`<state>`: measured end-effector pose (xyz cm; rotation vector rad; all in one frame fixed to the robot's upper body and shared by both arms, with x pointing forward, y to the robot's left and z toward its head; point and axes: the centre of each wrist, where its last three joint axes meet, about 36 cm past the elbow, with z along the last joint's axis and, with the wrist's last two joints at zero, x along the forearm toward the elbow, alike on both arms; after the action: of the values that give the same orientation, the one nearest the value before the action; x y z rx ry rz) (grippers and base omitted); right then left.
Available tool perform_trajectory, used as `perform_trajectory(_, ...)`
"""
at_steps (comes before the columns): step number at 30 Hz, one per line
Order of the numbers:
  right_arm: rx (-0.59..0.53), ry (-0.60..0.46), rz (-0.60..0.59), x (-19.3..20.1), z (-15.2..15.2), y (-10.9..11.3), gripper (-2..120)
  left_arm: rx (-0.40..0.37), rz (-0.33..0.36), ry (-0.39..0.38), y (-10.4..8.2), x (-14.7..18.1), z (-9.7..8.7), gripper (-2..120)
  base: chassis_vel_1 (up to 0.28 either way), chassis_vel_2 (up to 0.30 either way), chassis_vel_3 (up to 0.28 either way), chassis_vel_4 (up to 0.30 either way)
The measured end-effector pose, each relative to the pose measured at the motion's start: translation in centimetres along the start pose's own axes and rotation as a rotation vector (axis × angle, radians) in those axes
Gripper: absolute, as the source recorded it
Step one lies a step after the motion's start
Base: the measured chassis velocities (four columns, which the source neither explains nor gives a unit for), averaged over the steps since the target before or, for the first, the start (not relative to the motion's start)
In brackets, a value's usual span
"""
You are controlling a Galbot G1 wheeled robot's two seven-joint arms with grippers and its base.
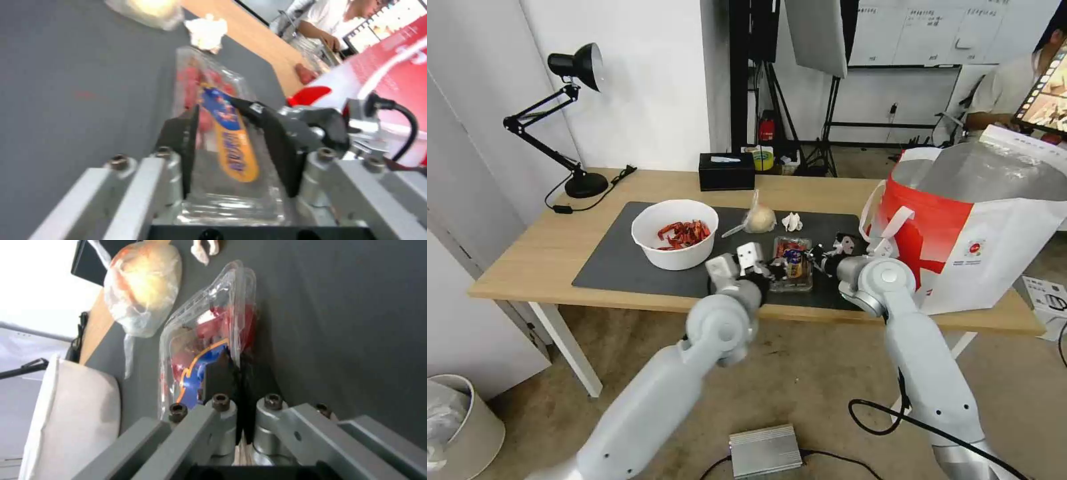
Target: Pick up the trash from the table and place it into the takeout bag.
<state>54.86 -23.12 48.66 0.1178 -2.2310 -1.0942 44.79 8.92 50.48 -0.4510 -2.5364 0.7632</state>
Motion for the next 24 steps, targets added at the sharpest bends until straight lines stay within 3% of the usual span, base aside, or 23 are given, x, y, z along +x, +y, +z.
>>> perform_trajectory(2,-0.008,0.0,-0.009,0.0,0.1,0.2,0,0.005,-0.01,-0.007,1.0,1.0,0.0,60,0.0,0.0,0.0,0.0)
perform_trajectory(4,-0.012,-0.002,-0.012,0.0,0.1,0.2,0,0.007,-0.014,-0.009,1.4,1.3,0.0,61,0.0,0.0,0.0,0.0)
perform_trajectory(7,-0.03,-0.008,-0.029,0.2,0.1,0.5,0,0.013,-0.025,-0.023,2.4,2.4,0.0,80,0.0,0.0,0.0,0.0)
perform_trajectory(13,-0.056,-0.01,-0.05,0.7,0.2,0.5,0,0.001,-0.026,-0.04,3.2,3.2,0.1,98,0.0,0.0,0.0,0.0)
perform_trajectory(24,-0.087,-0.029,-0.078,1.7,-0.2,0.7,0,-0.011,-0.016,-0.069,4.4,5.1,0.4,100,0.0,0.0,0.0,0.0)
